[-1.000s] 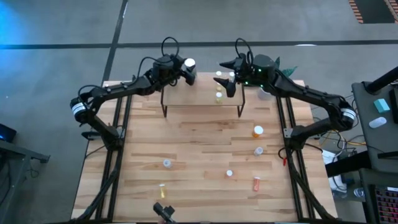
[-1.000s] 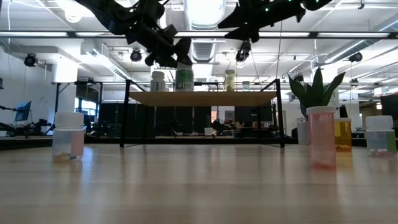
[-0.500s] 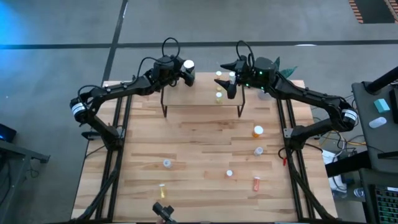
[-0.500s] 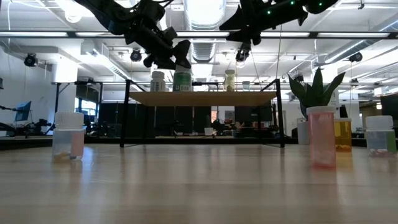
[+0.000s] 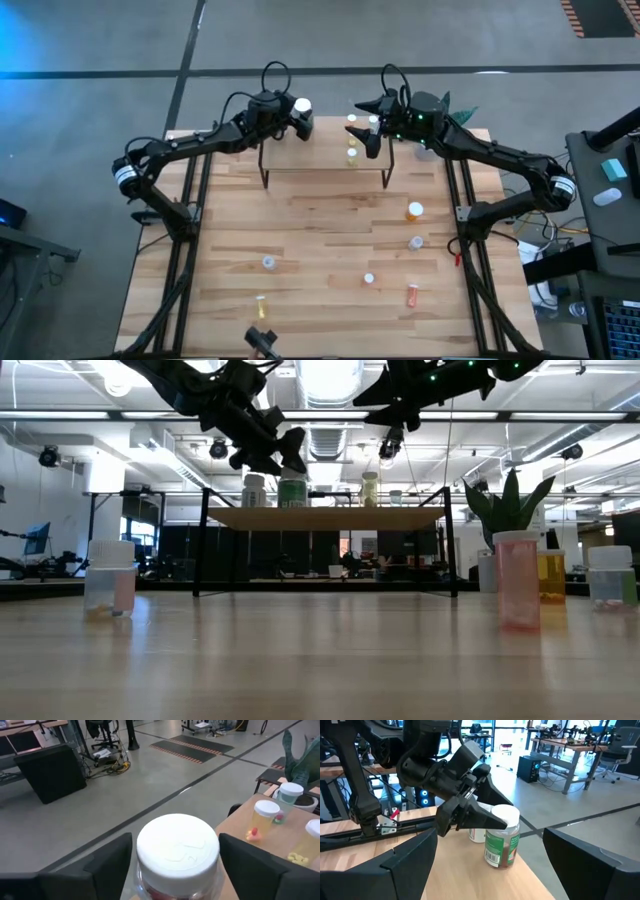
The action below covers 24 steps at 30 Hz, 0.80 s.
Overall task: Pick and place medicine bottles onto shelf by color
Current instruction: Put the white green pill bottle on the shelf, then put the right pink pill bottle on the shelf
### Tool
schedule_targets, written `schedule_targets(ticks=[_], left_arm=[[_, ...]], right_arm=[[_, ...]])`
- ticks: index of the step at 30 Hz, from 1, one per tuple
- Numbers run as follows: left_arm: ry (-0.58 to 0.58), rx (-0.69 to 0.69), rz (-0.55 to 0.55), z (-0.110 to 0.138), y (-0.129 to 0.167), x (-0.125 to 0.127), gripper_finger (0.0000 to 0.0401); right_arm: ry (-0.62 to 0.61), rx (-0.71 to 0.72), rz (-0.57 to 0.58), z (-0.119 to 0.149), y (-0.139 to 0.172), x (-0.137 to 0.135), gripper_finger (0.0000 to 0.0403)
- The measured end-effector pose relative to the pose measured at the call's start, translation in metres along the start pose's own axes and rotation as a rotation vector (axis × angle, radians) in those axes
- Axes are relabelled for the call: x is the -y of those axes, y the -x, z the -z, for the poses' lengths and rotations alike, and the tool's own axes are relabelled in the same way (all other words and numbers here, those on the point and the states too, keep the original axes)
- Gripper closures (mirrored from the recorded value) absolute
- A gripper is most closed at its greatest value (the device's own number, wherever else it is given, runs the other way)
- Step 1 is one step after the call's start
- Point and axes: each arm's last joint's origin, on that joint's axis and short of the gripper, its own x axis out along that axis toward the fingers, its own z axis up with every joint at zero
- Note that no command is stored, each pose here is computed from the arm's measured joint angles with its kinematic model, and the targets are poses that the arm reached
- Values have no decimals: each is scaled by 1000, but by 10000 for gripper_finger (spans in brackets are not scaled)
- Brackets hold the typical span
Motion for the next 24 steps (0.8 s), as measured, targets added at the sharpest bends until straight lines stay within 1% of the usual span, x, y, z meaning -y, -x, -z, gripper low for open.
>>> schedule_targets(ticks=[8, 13, 16, 19, 22, 24], left_arm=[[3, 22, 19, -13, 21, 1, 113], [3, 69, 68, -27, 46, 8, 113], [-12, 80, 135, -34, 63, 14, 112], [-57, 64, 227, -37, 83, 21, 113], [-97, 51, 295, -38, 105, 28, 113], [-102, 67, 333, -35, 120, 31, 113]], right_arm=[[7, 31, 2, -11, 13, -2, 51], [15, 24, -4, -19, 32, -6, 51], [21, -24, -42, -18, 42, -9, 51], [-3, -108, -119, -12, 50, -13, 51], [-31, -199, -150, -6, 60, -17, 51], [-35, -235, -160, -4, 66, -20, 51]])
